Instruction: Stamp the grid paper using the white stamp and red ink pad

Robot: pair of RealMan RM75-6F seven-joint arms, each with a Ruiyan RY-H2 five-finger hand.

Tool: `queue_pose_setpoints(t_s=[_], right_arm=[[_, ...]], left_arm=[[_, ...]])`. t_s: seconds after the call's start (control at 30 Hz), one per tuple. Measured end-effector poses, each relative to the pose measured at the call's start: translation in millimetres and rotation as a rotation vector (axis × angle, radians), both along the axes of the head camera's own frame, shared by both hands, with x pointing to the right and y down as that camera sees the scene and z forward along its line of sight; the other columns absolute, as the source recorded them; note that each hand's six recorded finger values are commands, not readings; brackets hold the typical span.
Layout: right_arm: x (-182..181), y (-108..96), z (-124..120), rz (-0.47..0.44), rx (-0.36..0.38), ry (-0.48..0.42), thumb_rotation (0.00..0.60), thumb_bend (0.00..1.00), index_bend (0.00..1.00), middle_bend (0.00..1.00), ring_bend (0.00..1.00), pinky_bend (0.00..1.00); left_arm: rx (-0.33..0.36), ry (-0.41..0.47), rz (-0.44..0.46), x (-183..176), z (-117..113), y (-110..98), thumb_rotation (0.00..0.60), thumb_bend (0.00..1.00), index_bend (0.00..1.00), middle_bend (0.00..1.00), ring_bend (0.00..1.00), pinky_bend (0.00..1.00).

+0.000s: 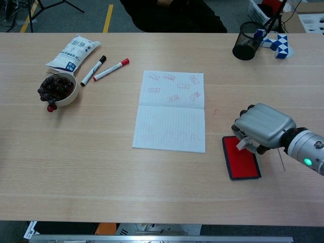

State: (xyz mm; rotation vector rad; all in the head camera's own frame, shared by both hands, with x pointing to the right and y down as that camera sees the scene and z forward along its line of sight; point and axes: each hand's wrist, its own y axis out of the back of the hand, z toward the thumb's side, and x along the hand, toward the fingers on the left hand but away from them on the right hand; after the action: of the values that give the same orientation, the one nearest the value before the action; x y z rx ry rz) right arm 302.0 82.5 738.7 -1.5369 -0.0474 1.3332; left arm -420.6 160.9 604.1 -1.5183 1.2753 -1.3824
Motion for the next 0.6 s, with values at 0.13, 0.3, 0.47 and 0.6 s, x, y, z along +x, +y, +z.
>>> queue_pose_setpoints(t_s=[0.13,0.3,0.47,0.6], right_arm=[[-15,-14,-16,0.025,0.018,-0.060,0.600,0.37,0.62,0.48,0.30,0.29],[-34,-32,-26,0.040,0.031,-0.107,0.600,0.37,0.62,0.48,0.30,0.29],[-54,-35,-20,0.037,0.011,-0.129,0.600,0.37,0.62,0.48,0.30,0.29],[-70,-32,-12,0.014,-0.006,-0.130,0.600,0.37,0.62,0.48,0.30,0.29]], left_arm=[[0.002,0.001,0.005,2,-1,0,0.600,0.17,0.15,0.11,0.16,0.10],[0.004,-0.001,0.000,1,-3,0,0.600,0.17,0.15,0.11,0.16,0.10],[0.002,0.000,0.005,3,-3,1,0.600,0.17,0.14,0.11,0.16,0.10],[0.003,0.000,0.001,2,-3,1,0.600,0.17,0.15,0.11,0.16,0.10]])
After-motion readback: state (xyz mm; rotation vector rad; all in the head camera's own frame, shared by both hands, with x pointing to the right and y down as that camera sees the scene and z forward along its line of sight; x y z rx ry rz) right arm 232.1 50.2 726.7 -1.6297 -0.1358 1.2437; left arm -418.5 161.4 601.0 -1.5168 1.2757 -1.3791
